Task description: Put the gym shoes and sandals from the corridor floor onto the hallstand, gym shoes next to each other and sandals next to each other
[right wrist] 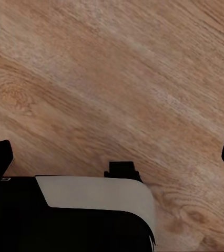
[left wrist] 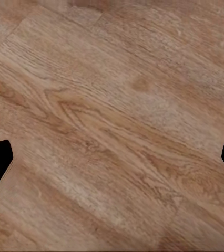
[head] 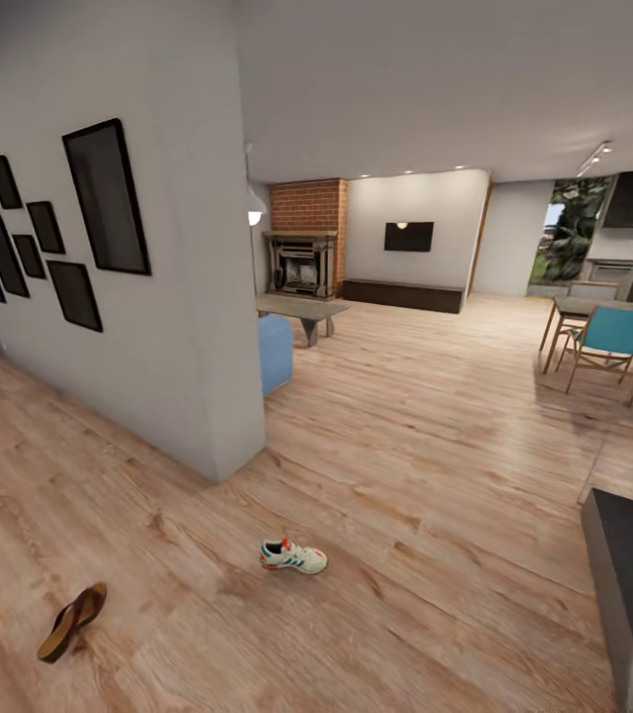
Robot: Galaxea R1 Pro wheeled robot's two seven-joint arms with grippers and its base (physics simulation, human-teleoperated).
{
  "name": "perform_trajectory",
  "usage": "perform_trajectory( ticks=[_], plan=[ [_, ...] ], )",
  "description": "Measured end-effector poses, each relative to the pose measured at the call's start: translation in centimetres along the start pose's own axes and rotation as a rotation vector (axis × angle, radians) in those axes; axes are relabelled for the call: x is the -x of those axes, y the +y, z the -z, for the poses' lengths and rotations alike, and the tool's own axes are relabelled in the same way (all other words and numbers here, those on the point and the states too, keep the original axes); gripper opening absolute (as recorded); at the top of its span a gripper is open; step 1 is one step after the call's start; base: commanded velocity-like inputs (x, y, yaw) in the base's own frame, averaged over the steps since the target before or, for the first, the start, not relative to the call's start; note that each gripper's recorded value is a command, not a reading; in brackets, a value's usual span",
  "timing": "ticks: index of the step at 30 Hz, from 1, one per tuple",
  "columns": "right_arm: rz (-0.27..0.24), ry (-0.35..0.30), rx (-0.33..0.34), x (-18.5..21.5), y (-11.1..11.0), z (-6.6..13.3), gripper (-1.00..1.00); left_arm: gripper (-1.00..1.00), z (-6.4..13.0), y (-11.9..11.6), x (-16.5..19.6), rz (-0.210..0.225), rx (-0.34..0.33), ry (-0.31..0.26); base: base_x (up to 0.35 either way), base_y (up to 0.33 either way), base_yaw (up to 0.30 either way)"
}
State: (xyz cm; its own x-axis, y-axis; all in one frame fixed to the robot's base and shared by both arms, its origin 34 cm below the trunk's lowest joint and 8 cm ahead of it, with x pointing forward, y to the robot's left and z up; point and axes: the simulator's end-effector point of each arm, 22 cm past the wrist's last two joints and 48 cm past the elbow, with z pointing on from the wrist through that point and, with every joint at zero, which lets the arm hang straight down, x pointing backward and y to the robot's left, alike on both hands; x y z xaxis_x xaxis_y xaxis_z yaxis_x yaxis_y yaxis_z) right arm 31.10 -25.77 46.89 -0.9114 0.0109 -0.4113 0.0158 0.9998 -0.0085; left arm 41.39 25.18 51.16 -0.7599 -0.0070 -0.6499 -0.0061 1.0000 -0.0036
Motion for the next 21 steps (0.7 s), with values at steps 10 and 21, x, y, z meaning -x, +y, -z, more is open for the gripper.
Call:
perform_trajectory(
  ticks=[10, 21],
  plan=[
    [0.0, 0.0, 0.0, 0.0, 0.01, -0.02, 1.0, 1.0, -0.01, 0.01, -0.01, 0.0, 0.0, 0.0, 0.082, 0.221, -0.106],
    [0.0, 0.0, 0.0, 0.0, 0.01, -0.02, 1.0, 1.0, -0.01, 0.02, -0.01, 0.0, 0.0, 0.0, 0.002, 0.301, -0.002]
  ],
)
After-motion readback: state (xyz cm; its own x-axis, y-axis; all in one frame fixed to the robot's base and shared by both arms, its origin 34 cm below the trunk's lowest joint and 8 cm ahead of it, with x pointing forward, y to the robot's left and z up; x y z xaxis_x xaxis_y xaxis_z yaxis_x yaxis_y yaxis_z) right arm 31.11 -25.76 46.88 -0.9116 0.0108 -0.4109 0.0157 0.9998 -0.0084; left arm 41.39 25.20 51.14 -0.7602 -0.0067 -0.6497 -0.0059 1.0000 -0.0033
